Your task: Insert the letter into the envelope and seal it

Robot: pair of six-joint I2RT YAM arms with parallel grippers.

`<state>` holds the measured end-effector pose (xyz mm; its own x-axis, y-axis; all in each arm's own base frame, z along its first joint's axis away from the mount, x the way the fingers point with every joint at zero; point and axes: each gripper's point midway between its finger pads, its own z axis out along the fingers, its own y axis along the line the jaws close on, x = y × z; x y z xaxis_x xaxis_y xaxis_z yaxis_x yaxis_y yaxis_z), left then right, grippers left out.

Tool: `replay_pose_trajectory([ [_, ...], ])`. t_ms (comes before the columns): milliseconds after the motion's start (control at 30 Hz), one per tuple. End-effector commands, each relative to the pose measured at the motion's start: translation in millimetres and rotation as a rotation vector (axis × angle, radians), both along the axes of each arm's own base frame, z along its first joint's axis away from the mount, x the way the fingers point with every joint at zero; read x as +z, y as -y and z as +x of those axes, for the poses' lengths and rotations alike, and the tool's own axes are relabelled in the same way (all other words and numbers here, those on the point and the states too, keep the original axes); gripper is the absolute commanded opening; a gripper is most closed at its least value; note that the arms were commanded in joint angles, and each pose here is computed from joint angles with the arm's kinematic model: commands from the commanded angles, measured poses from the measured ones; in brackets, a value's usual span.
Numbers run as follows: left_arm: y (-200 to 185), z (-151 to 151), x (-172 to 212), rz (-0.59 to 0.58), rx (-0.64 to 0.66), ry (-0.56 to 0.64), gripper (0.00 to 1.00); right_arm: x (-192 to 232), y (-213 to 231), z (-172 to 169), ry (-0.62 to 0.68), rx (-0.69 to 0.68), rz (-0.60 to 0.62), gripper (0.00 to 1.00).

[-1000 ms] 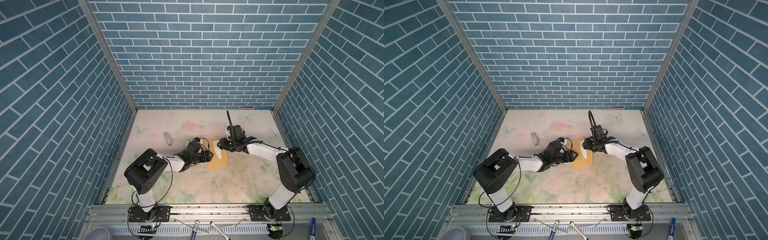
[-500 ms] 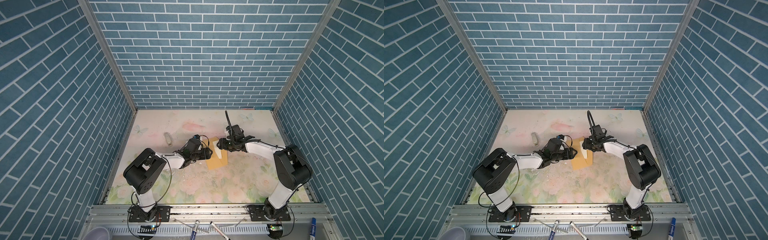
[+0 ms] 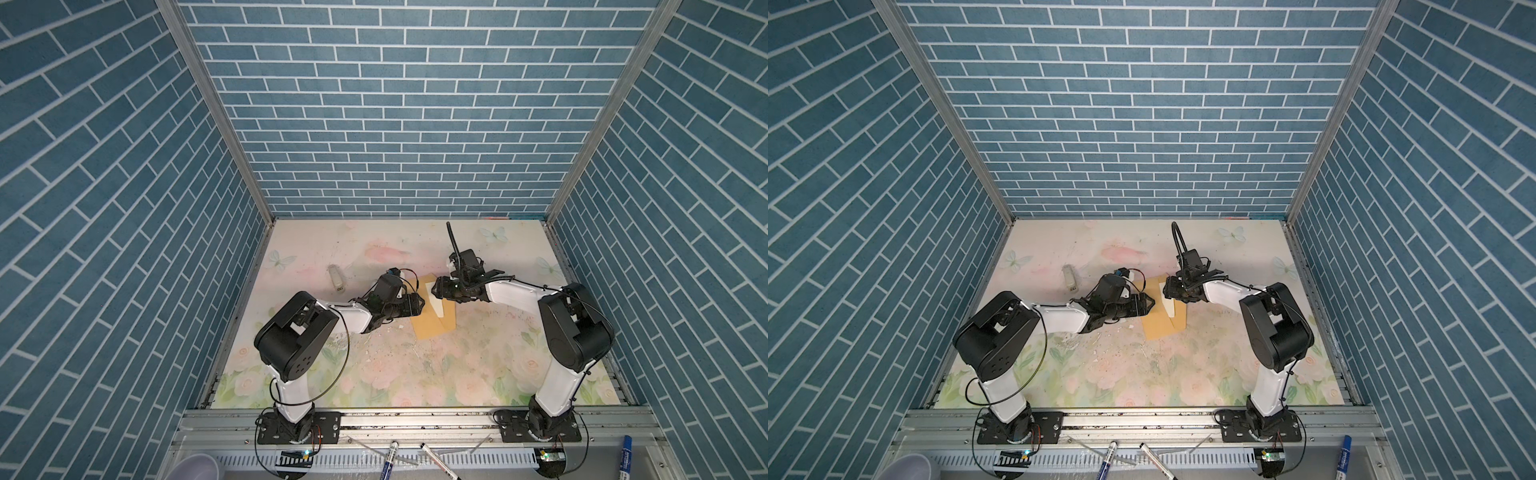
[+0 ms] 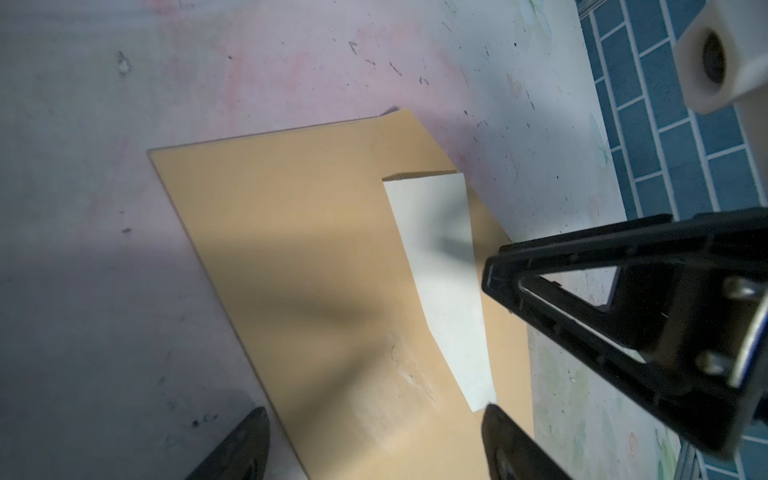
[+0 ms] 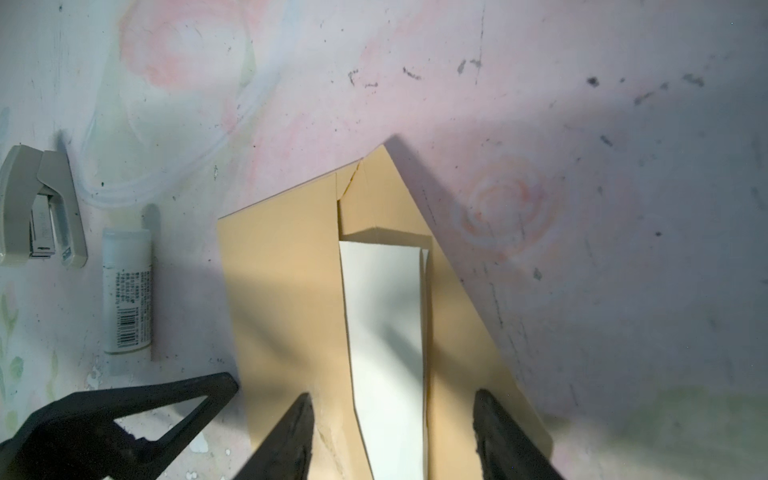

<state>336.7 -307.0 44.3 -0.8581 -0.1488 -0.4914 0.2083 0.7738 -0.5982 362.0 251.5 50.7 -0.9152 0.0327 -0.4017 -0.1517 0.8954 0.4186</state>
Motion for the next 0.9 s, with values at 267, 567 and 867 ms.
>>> replay_pose_trajectory([
  [267, 3, 5, -13, 0.009, -0.011, -0.017, 0.73, -6, -8, 10, -0.006, 0.014, 0.018, 0.57],
  [567, 0, 8, -19, 0.021, -0.009, -0.027, 0.69, -12, -11, 10, -0.014, 0.018, 0.031, 0.53],
  [867, 1, 8, -24, 0.032, -0.016, -0.038, 0.67, -16, -13, 9, -0.021, 0.027, 0.040, 0.52],
])
